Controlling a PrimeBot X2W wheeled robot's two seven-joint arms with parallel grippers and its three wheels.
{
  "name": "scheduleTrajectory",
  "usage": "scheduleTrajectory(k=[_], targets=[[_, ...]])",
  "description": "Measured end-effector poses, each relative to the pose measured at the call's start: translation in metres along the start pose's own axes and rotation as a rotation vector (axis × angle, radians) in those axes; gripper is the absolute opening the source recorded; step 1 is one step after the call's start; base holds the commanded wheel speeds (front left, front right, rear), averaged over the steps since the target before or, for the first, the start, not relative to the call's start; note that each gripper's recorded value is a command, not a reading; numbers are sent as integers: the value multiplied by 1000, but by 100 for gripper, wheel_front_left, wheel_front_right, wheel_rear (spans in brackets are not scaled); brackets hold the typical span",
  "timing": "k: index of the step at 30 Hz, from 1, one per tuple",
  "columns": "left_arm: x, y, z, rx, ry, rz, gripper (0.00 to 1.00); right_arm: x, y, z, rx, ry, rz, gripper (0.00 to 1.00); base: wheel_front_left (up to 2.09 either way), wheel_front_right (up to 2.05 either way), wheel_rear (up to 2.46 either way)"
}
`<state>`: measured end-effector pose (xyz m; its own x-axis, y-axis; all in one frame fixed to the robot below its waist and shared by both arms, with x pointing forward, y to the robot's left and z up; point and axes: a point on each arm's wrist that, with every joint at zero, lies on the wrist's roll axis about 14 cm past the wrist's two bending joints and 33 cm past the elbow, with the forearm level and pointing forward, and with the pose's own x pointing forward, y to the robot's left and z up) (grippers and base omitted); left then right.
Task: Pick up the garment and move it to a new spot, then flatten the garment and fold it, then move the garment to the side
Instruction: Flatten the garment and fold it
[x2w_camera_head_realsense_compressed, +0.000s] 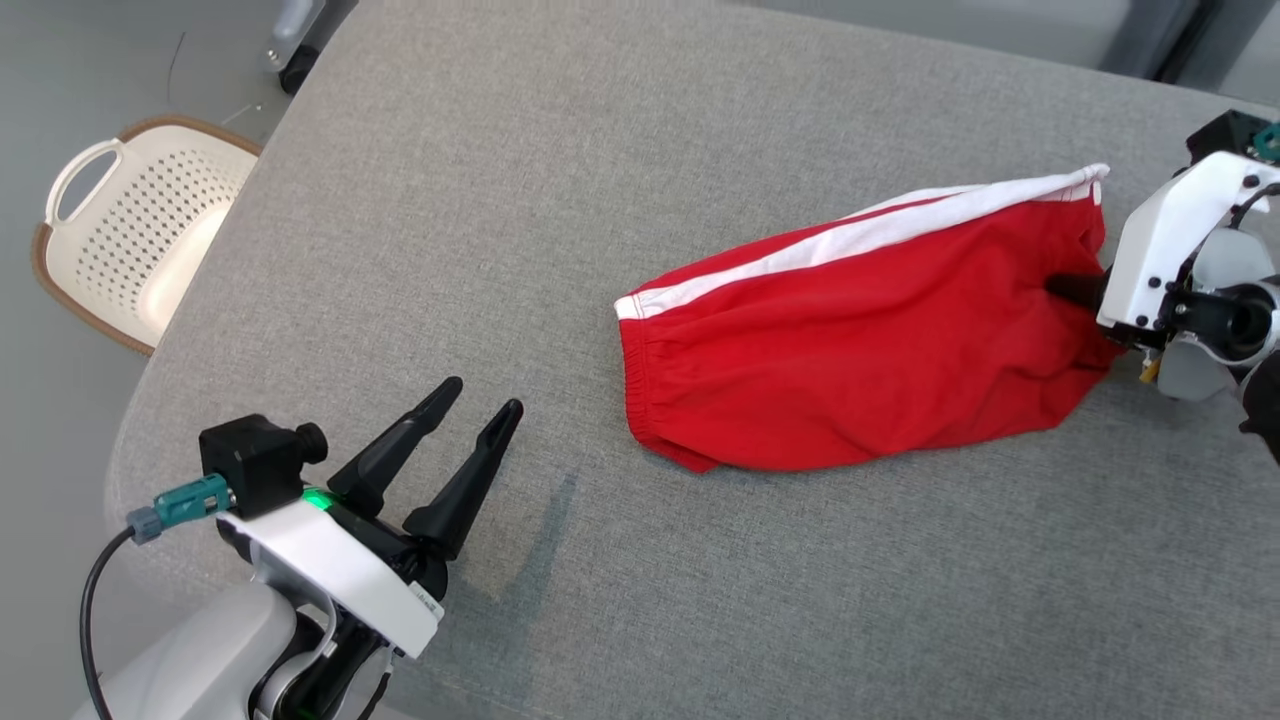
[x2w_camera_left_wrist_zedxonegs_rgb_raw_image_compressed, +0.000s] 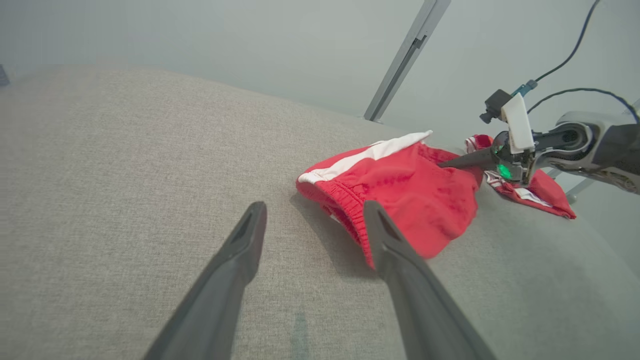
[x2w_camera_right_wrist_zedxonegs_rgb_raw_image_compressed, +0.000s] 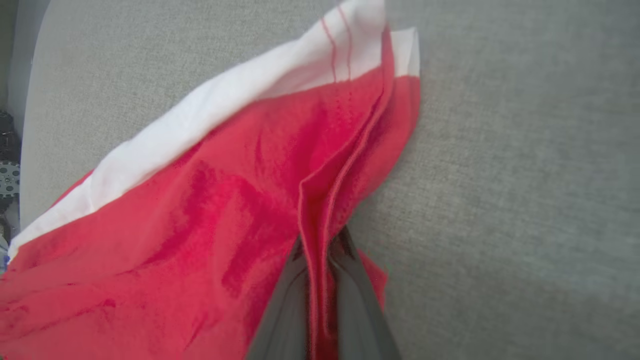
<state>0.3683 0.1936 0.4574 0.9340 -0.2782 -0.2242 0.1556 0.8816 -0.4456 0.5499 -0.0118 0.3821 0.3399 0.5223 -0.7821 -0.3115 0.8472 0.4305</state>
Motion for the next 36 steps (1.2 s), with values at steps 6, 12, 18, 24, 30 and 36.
scheduleTrajectory(k=[6,12,18,24,30,36], targets=[[-6,-2,12,37,-59,14,100,-21,4,-6,-13,-37,6,0,0,0,0],[-8,-6,24,95,-114,32,100,-53,9,-12,-16,-141,49,0,0,0,0],[-7,-13,32,67,-177,30,100,-80,-4,-35,33,-226,60,0,0,0,0],[-3,-20,31,56,-206,29,100,-103,-15,-57,78,-309,69,0,0,0,0],[7,-34,25,47,-211,-7,100,-121,-25,-74,106,-372,66,0,0,0,0],[13,-47,22,45,-214,-47,100,-140,-35,-81,154,-476,60,0,0,0,0]])
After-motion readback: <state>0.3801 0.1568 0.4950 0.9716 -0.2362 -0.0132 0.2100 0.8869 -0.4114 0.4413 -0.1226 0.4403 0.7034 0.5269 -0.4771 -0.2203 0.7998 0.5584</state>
